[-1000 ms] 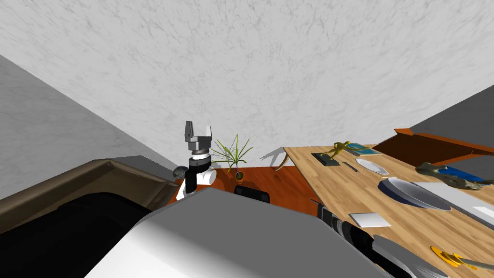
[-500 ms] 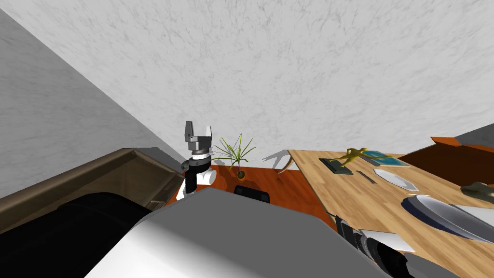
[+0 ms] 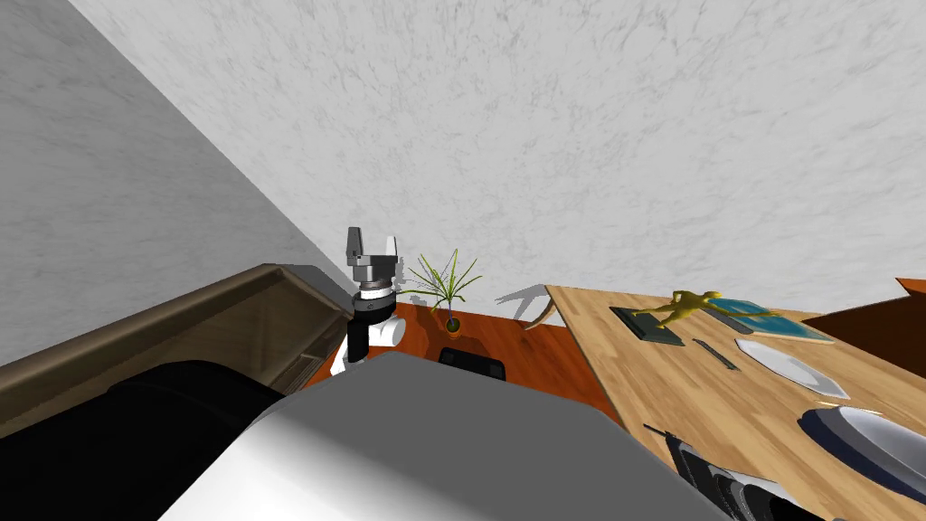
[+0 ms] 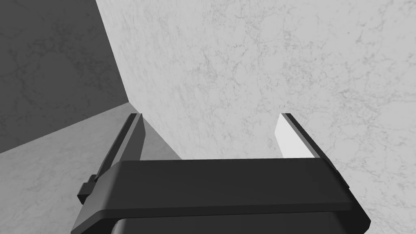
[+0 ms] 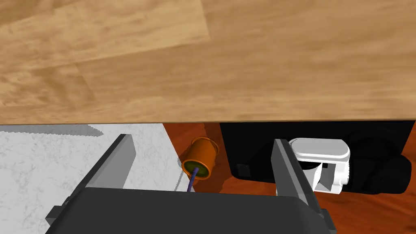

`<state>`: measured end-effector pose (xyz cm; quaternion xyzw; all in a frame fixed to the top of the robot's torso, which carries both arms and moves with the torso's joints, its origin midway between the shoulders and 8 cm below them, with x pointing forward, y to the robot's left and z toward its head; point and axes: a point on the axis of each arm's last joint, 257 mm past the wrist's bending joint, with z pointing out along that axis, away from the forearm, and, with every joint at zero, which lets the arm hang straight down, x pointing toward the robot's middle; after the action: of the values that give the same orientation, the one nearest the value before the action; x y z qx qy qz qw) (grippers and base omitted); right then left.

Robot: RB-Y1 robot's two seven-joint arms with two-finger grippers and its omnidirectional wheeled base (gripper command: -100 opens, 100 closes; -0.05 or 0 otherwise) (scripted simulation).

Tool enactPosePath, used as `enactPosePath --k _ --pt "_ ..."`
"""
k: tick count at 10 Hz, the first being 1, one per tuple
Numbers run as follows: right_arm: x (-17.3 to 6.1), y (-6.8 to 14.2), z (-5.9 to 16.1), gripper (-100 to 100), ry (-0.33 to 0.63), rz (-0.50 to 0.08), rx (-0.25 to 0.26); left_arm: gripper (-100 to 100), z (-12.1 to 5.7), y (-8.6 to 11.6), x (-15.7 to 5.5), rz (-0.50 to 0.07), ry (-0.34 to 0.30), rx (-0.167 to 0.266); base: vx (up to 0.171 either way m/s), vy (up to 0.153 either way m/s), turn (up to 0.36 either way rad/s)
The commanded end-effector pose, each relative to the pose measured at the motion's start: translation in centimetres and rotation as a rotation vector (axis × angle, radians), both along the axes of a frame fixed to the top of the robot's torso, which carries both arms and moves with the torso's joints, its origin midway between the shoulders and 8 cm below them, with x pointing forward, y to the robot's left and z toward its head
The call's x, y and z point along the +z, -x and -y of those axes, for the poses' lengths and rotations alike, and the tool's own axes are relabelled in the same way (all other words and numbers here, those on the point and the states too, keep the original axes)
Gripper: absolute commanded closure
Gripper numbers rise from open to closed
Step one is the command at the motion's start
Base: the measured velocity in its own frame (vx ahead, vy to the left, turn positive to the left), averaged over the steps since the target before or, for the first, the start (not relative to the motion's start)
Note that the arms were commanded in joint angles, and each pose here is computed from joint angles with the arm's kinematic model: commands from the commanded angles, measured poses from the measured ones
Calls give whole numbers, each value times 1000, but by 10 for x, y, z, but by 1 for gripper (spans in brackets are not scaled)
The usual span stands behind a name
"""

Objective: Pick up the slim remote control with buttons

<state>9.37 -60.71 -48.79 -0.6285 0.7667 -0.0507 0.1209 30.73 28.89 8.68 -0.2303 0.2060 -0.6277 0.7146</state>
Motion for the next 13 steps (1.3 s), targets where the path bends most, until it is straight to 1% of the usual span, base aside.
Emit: enactPosePath --k 1,2,3,4,5,6,7,8,10,11,12,13 --pt "5 24 20 -100 41 -51 20 0 0 0 0 0 0 0 -8 -96 152" --pt "7 43 31 -100 63 -91 34 0 0 0 0 0 0 0 -23 -168 332" --pt "7 43 31 -100 63 -91 34 0 0 0 0 0 0 0 -17 -162 105" --pt "6 59 35 -100 74 -125 50 0 0 0 0 0 0 0 4 -148 117" --pt "7 61 38 -100 79 -127 46 0 0 0 0 0 0 0 2 -103 83" --pt "6 90 45 -100 97 -188 63 0 0 0 0 0 0 0 -19 -168 261" --pt "4 102 46 -100 101 -211 69 0 0 0 0 0 0 0 -39 -267 283" --pt "4 102 46 -100 101 -211 69 0 0 0 0 0 0 0 -8 -189 50" --pt "4 101 46 -100 101 -209 70 0 0 0 0 0 0 0 15 -36 -30" --pt "4 101 47 0 101 -210 69 0 0 0 0 0 0 0 1 -6 3" --pt "-8 102 39 -100 102 -208 61 0 0 0 0 0 0 0 -11 -28 69" --pt "-14 103 34 -100 102 -207 55 0 0 0 0 0 0 0 -26 -52 76"
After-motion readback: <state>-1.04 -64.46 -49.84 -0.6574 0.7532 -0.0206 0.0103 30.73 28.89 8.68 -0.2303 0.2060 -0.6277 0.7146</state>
